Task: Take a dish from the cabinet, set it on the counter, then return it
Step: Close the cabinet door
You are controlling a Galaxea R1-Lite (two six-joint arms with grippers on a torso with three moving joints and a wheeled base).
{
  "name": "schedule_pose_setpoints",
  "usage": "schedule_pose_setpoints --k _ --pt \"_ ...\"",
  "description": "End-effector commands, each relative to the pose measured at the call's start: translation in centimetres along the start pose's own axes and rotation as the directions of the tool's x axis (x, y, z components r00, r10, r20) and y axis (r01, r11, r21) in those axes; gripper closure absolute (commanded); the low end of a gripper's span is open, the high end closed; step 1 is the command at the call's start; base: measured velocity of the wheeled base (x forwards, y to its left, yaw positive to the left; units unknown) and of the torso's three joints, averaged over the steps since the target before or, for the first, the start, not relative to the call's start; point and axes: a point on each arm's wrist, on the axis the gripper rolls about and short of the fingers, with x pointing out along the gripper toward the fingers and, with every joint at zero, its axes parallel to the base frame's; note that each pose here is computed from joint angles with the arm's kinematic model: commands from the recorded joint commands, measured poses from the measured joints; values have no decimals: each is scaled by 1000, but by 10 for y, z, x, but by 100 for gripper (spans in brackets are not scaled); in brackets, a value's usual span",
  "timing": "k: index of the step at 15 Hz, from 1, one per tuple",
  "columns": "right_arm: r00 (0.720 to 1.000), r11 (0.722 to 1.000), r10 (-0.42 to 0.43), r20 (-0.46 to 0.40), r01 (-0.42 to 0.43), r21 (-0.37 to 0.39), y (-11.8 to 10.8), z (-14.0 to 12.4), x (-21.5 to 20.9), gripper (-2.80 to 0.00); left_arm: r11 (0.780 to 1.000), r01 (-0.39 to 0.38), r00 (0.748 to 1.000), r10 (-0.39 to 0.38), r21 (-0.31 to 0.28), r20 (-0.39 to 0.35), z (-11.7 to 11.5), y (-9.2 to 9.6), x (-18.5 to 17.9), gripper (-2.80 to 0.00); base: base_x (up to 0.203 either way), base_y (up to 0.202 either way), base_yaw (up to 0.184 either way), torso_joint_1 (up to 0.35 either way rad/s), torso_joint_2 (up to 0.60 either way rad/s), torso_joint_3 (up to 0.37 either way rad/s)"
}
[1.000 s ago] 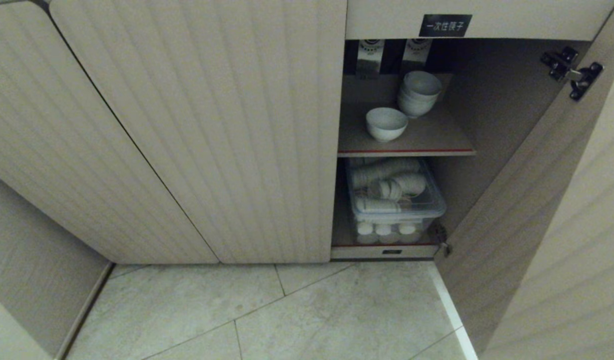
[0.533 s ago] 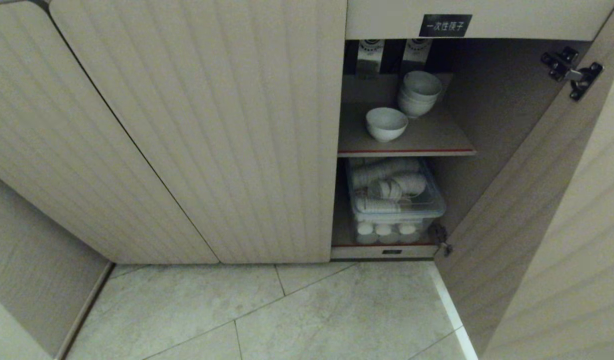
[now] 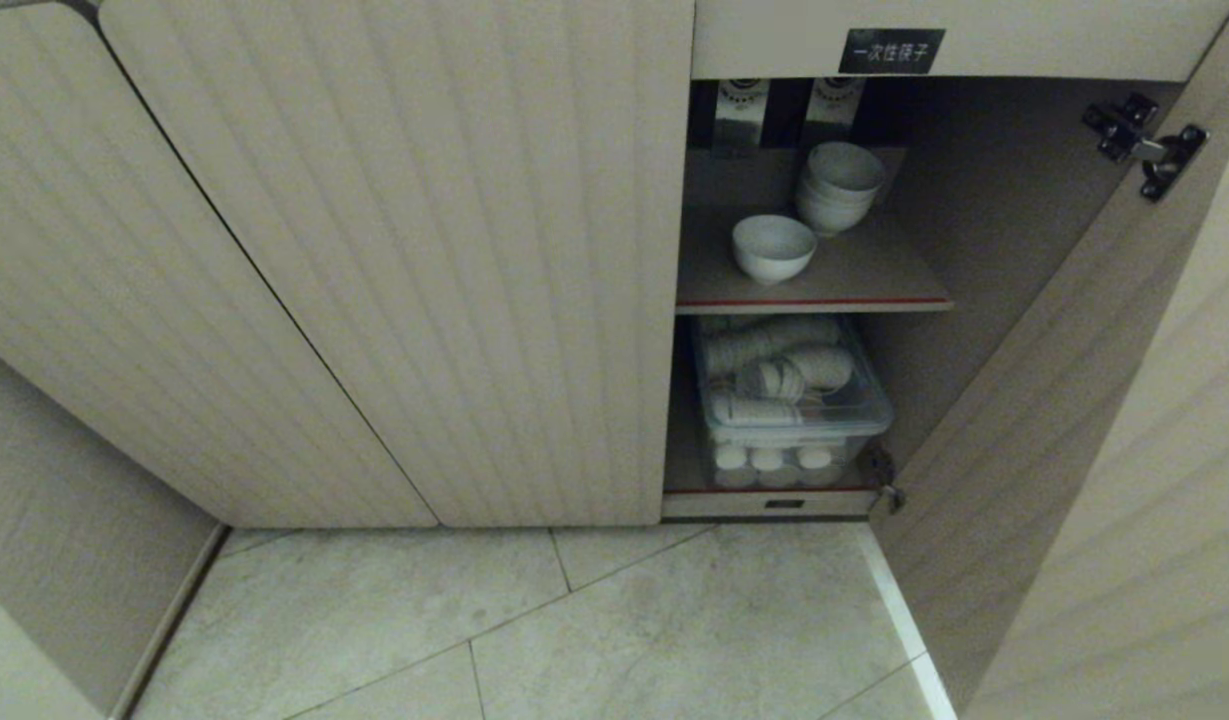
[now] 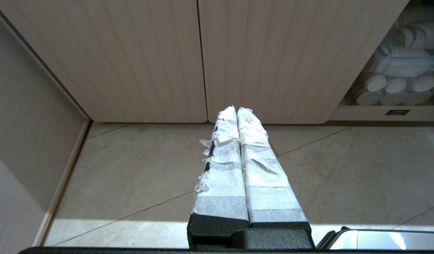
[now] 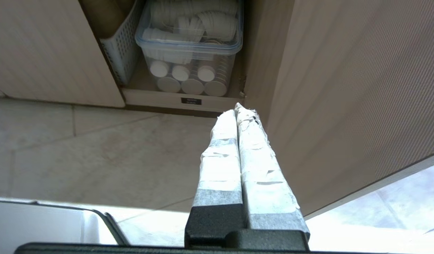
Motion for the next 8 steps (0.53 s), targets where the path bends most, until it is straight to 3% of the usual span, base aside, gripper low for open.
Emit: schedule_pose_setpoints --k 1,8 --pt "1000 1000 -3 12 4 -7 0 1 0 0 1000 -1 1000 1 0 0 0 0 0 0 0 0 0 0 0 0" --pt "987 998 -66 149 69 -14 -3 22 -4 0 1000 -1 1000 1 0 0 0 0 0 0 0 0 0 0 0 0"
